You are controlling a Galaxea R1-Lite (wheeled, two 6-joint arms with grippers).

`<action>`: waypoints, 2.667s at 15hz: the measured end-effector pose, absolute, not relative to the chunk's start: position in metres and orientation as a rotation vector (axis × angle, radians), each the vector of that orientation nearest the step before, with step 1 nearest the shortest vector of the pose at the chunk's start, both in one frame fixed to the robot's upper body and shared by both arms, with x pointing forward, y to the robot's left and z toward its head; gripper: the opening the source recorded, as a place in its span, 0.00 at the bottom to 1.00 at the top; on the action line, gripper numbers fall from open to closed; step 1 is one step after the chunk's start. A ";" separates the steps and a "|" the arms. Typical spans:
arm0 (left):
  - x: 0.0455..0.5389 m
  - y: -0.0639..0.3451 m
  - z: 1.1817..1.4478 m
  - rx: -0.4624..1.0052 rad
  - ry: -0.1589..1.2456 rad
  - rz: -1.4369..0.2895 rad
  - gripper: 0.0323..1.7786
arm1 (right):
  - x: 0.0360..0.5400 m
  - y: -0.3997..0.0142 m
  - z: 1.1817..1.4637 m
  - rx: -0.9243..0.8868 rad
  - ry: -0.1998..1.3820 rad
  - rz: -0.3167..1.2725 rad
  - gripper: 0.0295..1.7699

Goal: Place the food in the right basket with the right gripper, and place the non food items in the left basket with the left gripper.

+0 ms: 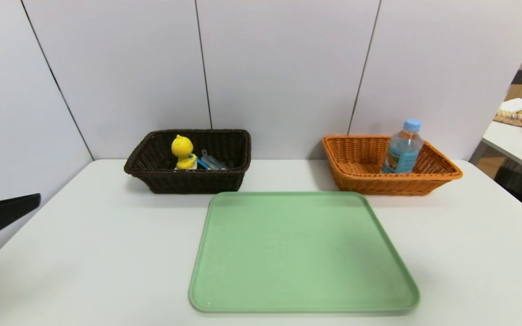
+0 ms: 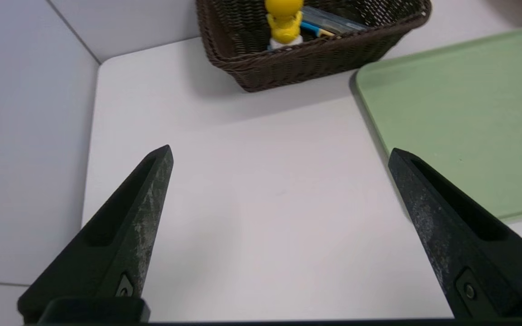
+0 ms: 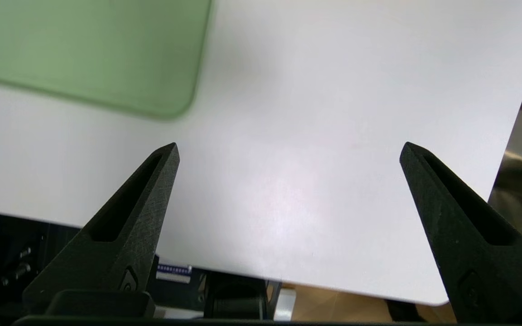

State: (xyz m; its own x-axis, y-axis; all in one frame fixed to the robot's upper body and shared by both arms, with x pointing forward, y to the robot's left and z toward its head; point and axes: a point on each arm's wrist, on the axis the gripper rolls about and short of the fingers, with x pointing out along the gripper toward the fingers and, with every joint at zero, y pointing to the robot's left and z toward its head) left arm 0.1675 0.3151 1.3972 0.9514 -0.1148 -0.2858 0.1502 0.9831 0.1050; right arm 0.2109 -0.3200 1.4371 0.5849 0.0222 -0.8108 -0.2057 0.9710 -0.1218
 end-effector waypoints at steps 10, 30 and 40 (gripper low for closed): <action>0.075 0.339 1.356 0.069 0.099 0.049 0.95 | 0.044 -0.338 1.343 -0.118 0.544 -0.030 0.96; 0.068 0.333 1.192 0.126 -0.081 -0.027 0.95 | 0.067 -0.337 1.199 -0.168 -0.142 -0.047 0.96; 0.069 0.333 1.181 0.099 0.009 -0.050 0.95 | 0.069 -0.336 1.183 -0.022 -0.008 0.019 0.96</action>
